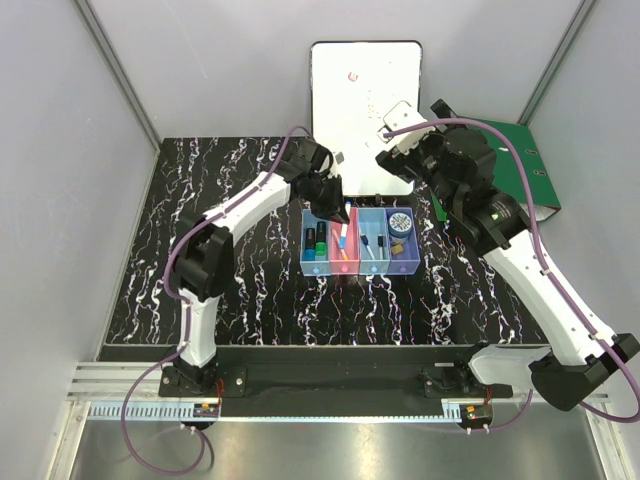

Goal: Sort the stationery into containers
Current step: Place the pen in the storage box.

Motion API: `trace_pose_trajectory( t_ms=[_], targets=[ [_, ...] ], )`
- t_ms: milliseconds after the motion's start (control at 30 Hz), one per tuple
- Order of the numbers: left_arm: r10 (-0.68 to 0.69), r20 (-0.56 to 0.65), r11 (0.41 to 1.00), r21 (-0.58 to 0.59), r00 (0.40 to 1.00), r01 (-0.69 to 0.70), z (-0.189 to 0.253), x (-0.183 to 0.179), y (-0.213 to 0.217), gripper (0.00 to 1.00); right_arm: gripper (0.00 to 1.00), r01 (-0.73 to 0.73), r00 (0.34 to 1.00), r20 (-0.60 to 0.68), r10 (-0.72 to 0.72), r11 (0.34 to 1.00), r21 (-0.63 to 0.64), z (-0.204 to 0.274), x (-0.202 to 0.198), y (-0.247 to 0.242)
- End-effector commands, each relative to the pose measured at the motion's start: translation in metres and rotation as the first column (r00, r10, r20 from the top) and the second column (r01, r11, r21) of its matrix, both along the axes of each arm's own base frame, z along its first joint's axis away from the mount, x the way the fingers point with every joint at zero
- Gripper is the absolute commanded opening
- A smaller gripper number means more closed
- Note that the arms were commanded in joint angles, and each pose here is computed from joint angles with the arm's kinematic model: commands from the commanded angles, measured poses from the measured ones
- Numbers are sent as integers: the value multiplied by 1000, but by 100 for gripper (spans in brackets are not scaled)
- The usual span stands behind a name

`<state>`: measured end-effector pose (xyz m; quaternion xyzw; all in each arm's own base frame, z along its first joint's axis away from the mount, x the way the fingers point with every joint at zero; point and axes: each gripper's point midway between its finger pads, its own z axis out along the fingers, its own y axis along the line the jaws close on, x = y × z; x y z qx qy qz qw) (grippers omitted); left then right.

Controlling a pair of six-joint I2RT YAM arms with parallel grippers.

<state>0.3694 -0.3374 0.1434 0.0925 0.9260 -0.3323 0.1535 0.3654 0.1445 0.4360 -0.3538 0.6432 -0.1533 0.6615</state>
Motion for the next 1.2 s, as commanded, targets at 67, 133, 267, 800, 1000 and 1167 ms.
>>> trace_pose_trajectory(
  t_ms=[67, 133, 267, 800, 1000, 1167],
  targets=[
    [44, 19, 998, 39, 999, -45, -23, 12, 3, 0, 100, 24, 997, 76, -28, 999, 45, 25, -6, -10],
    [46, 18, 997, 59, 999, -47, -31, 12, 5, 0, 100, 27, 997, 73, -31, 999, 43, 23, -5, -11],
    [38, -1, 996, 77, 999, -37, -43, 8, 6, 0, 100, 23, 997, 75, -26, 999, 48, 23, -6, -11],
    [13, -15, 997, 78, 1000, -12, -50, 3, -4, 43, 100, 27, 996, 81, -31, 998, 52, 24, -6, -13],
    [9, 4, 998, 65, 1000, -9, -41, 5, -6, 45, 100, 33, 996, 80, -38, 998, 55, 23, -6, -15],
    [-13, 83, 1000, 11, 996, 12, -3, 11, -11, 45, 100, 41, 996, 71, -46, 997, 61, 18, -9, -18]
  ],
)
